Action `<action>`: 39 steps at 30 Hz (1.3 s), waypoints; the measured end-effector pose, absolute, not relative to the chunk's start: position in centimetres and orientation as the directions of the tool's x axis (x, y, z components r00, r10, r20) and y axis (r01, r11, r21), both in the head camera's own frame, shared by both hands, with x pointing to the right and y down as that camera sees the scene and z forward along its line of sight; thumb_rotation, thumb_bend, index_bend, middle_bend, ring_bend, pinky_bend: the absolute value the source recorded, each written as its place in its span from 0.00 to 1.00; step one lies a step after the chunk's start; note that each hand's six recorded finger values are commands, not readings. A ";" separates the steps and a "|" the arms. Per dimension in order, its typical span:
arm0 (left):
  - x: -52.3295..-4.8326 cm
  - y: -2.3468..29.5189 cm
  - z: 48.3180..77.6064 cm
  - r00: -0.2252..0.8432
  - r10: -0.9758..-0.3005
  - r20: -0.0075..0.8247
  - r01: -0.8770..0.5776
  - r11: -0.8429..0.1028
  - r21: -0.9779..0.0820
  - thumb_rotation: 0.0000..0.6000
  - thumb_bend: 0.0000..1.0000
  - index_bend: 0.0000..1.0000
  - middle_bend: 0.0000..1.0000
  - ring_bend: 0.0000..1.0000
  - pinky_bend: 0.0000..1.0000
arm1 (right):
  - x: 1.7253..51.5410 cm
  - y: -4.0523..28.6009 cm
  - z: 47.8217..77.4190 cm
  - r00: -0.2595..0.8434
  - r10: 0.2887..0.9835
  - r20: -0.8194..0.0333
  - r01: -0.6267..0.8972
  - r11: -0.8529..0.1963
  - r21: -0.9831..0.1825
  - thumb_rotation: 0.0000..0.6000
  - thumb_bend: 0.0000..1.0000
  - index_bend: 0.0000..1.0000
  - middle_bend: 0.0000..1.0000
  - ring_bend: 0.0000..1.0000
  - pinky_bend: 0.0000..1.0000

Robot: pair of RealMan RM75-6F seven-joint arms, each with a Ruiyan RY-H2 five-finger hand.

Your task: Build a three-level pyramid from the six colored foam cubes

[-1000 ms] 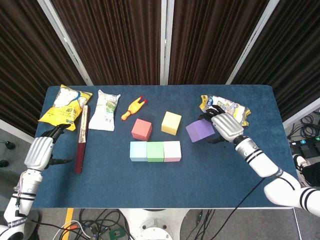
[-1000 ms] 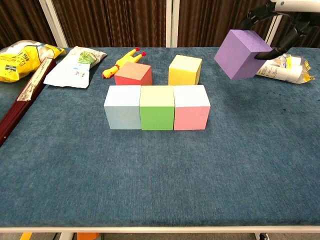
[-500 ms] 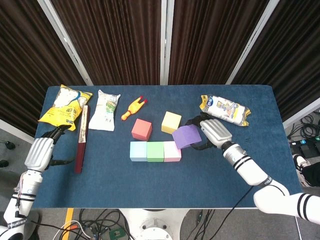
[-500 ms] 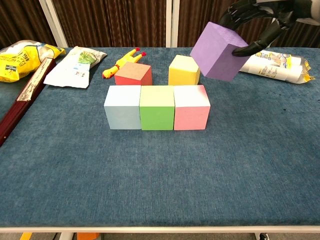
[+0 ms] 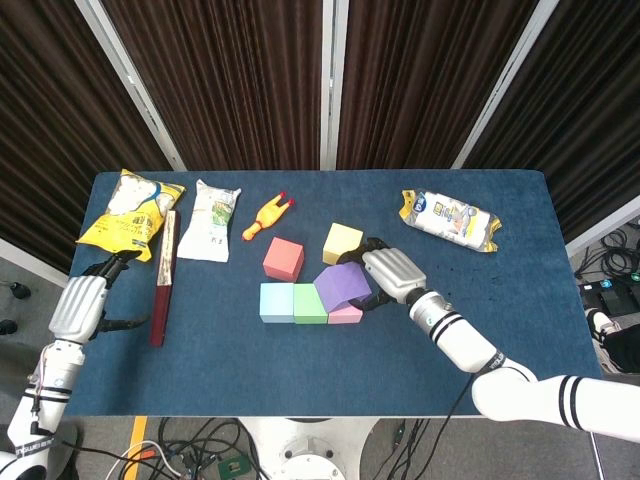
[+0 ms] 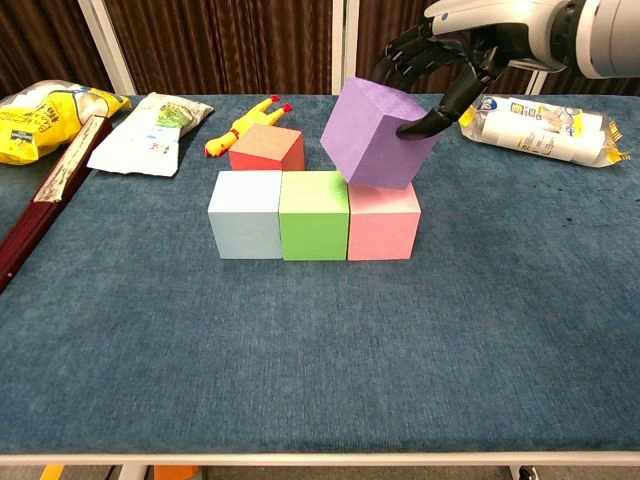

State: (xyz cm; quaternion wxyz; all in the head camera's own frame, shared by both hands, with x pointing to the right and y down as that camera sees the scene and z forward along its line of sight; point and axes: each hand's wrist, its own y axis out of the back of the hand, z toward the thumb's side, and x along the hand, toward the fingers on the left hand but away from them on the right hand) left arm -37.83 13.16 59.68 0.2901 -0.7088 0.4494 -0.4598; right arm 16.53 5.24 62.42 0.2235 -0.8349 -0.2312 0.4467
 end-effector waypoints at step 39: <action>-38.3 13.3 60.1 0.170 -0.904 0.391 -0.387 -0.427 -0.818 1.00 0.07 0.17 0.17 0.25 0.28 | 14.1 6.2 62.9 0.478 0.561 -0.675 0.109 -0.801 -0.588 1.00 0.20 0.10 0.29 0.06 0.00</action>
